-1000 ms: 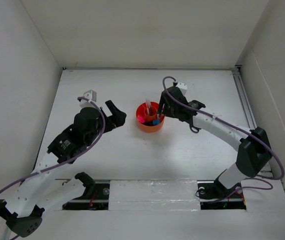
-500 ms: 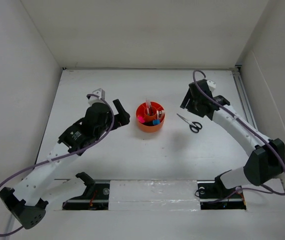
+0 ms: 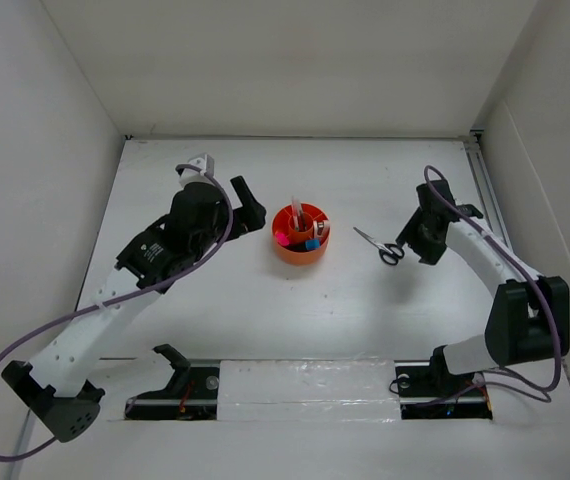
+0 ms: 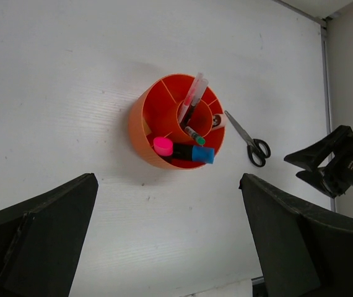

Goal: Sort the stationery into containers
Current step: Pick up the scissors from the center of the board.

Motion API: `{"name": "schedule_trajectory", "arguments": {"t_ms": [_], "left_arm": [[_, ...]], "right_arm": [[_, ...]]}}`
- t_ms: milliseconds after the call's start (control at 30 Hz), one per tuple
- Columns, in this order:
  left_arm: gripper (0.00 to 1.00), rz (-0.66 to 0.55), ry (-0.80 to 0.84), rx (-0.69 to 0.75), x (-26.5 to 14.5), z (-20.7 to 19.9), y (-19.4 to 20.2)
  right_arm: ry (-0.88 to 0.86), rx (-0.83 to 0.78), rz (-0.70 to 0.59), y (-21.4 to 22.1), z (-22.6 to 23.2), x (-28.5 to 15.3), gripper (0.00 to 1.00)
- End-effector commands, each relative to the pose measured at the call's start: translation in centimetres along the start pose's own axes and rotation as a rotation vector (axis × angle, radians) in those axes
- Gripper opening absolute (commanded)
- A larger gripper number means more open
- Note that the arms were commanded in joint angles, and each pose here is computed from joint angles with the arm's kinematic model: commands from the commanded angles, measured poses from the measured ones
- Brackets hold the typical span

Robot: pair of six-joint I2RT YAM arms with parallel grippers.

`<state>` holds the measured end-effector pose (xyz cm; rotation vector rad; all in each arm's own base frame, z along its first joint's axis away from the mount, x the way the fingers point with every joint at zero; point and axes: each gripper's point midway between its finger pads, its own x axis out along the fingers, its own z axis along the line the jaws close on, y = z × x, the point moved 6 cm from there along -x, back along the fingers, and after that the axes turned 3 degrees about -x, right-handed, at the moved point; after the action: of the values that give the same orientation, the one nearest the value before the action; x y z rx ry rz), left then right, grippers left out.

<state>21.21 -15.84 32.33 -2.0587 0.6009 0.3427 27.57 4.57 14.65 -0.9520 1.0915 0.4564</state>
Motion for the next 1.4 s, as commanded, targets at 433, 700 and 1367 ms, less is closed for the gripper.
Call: {"name": "schedule_trajectory", "arguments": {"t_ms": [433,700,1367], "left_arm": [[1.0,0.025,0.005,0.029,-0.9,0.3,0.1],[1.0,0.04,0.018,0.038,-0.6,0.3,0.6],[1.0,0.061,0.036,0.057,-0.6,0.9,1.5]], "right_arm": [[0.094,-0.086,0.085,-1.0,-2.5,4.4,0.57],[0.01,-0.234,0.082,-2.2,-1.3,4.7,0.57],[-0.165,-0.549,0.12,-5.2,1.7,5.6,0.49]]}}
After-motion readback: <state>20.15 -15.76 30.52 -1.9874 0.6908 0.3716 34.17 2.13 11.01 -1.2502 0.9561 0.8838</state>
